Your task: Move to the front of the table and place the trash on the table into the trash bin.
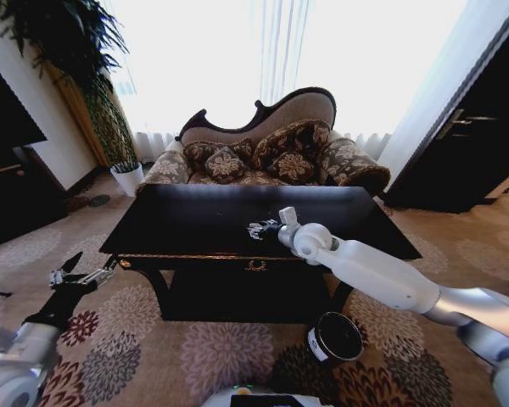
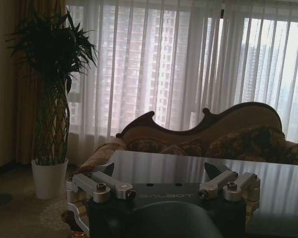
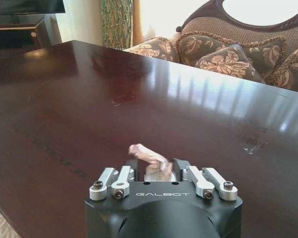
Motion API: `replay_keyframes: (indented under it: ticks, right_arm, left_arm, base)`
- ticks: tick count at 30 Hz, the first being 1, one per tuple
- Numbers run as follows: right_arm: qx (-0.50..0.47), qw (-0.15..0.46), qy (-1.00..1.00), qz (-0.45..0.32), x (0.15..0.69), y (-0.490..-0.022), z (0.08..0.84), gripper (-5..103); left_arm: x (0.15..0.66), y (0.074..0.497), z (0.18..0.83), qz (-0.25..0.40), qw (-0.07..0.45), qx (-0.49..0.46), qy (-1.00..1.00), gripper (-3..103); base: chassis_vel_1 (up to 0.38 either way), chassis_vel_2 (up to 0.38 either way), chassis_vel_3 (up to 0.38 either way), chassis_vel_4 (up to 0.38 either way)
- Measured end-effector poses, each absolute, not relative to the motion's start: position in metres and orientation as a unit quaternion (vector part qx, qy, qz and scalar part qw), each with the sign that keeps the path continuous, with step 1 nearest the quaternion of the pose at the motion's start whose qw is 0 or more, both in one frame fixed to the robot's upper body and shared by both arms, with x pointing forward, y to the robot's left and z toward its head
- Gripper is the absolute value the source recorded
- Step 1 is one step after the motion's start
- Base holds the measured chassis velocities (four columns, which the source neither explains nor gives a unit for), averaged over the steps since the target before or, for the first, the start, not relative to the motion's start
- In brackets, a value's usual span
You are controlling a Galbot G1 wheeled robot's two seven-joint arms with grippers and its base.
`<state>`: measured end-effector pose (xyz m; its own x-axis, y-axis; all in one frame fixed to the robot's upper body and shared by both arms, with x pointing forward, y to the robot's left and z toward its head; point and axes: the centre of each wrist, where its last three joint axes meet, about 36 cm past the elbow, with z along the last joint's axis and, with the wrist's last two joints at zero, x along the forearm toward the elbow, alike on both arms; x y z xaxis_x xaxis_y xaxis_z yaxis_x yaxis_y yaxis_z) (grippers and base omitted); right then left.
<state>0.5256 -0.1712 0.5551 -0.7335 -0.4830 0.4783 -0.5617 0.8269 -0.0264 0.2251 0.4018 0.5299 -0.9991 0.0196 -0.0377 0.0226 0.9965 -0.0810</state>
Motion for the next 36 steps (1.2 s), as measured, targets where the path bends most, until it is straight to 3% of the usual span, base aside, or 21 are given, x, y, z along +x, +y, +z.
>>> replay_keyframes:
  ticks: [2, 4, 5, 7, 12, 23, 29, 36]
  right_arm:
    - [0.281, 0.232, -0.927, 0.085, 0.526, -0.172, 0.556, 39]
    - [0.281, 0.23, -0.928, 0.084, 0.526, -0.173, 0.556, 28]
    - [0.281, 0.23, -0.928, 0.084, 0.525, -0.173, 0.557, 28]
    - [0.281, 0.228, -0.928, 0.083, 0.523, -0.174, 0.558, 17]
    - [0.279, 0.226, -0.93, 0.079, 0.52, -0.179, 0.56, 1]
    - [0.26, 0.218, -0.938, 0.063, 0.508, -0.204, 0.57, 0]
    - [0.232, 0.216, -0.948, 0.038, 0.484, -0.241, 0.568, 0]
    - [0.188, 0.157, -0.968, 0.057, 0.438, -0.29, 0.557, 0]
  left_arm:
    - [0.225, 0.402, 0.53, -0.041, 0.018, 0.011, 0.999, 100]
    - [0.225, 0.402, 0.53, -0.041, 0.018, 0.011, 0.999, 100]
    - [0.225, 0.402, 0.53, -0.041, 0.018, 0.011, 0.999, 100]
    - [0.225, 0.402, 0.53, -0.041, 0.018, 0.011, 0.999, 100]
    - [0.225, 0.402, 0.53, -0.041, 0.018, 0.011, 0.999, 100]
    - [0.225, 0.402, 0.53, -0.041, 0.018, 0.011, 0.999, 100]
    - [0.225, 0.402, 0.53, -0.041, 0.018, 0.011, 0.999, 100]
    - [0.225, 0.402, 0.53, -0.041, 0.018, 0.011, 0.999, 100]
  base:
    - [0.0, 0.0, 0.0, 0.0]
    - [0.0, 0.0, 0.0, 0.0]
    - [0.0, 0.0, 0.0, 0.0]
    - [0.0, 0.0, 0.0, 0.0]
    - [0.0, 0.0, 0.0, 0.0]
    - [0.0, 0.0, 0.0, 0.0]
    - [0.0, 0.0, 0.0, 0.0]
    - [0.0, 0.0, 0.0, 0.0]
